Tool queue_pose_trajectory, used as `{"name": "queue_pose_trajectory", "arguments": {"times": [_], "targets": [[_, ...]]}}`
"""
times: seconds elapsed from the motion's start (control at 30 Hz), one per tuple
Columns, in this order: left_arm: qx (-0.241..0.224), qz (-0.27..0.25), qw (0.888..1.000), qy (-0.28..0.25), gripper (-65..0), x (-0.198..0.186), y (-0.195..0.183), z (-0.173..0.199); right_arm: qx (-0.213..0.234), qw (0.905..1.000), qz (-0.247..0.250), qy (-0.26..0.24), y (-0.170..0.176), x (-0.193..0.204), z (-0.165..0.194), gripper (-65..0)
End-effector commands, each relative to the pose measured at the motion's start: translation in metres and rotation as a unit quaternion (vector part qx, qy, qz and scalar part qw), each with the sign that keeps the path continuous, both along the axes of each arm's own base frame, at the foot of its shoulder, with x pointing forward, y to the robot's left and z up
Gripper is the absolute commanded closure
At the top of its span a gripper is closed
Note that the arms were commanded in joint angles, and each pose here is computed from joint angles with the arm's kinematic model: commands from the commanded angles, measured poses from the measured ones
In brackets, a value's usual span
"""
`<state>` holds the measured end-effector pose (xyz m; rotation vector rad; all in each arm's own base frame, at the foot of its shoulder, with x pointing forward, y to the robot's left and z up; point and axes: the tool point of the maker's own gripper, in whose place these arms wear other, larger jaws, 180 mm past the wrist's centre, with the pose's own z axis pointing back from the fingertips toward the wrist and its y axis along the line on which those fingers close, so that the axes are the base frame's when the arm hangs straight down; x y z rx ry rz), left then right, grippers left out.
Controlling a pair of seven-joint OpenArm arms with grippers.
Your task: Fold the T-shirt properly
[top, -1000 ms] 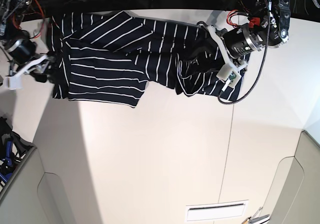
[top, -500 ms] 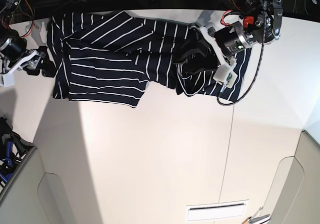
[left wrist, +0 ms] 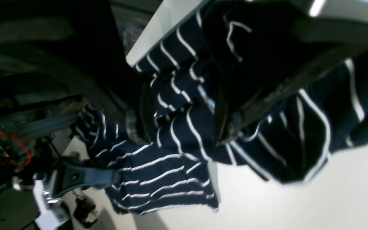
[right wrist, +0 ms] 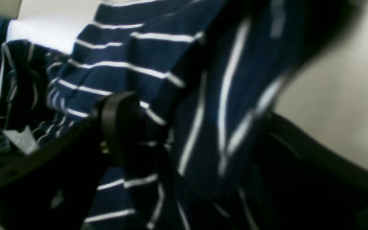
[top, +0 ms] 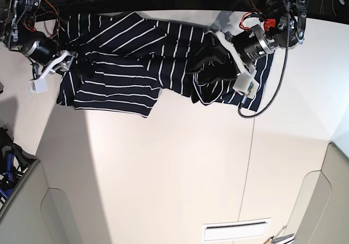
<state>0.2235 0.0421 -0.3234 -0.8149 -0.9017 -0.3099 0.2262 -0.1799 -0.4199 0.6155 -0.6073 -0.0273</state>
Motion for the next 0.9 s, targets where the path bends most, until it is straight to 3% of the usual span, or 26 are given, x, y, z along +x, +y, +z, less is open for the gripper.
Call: {"name": "queue_pose_trajectory", "arguments": {"times": [0.0,0.23,0.3,0.43,0.47,0.7,0.87], "targets": [[-0.019,0.001,0.999,-0.031,-32.6,0.006,-0.002,0.020,-0.015,0.9996,0.012,0.020,-0.002,-0.007,-0.005,-44.5],[-0.007,-0.001,0.998,-0.069,-32.6,0.009,0.001,0.044,-0.032,0.9989,0.020,0.027,-0.004,-0.010,-0.010,-43.2],[-0.003,0.003,0.997,-0.078,-32.6,0.010,0.004,0.049,-0.038,0.9986,0.021,0.029,-0.006,-0.011,-0.012,-32.6],[0.023,0.033,0.995,-0.088,-32.6,0.018,0.026,0.050,-0.041,0.9984,0.022,0.030,-0.006,-0.011,-0.012,-1.9],[0.036,0.044,0.994,-0.089,-32.6,0.021,0.035,0.048,-0.041,0.9984,0.022,0.030,-0.006,-0.011,-0.012,0.0],[0.100,0.118,0.983,-0.098,-32.6,0.032,0.102,0.051,-0.076,0.9971,0.003,0.007,-0.031,0.009,-0.002,0.0],[0.134,0.136,0.979,-0.065,-32.6,0.022,0.129,0.037,-0.107,0.9937,-0.019,-0.028,-0.065,0.037,0.024,0.0]]}}
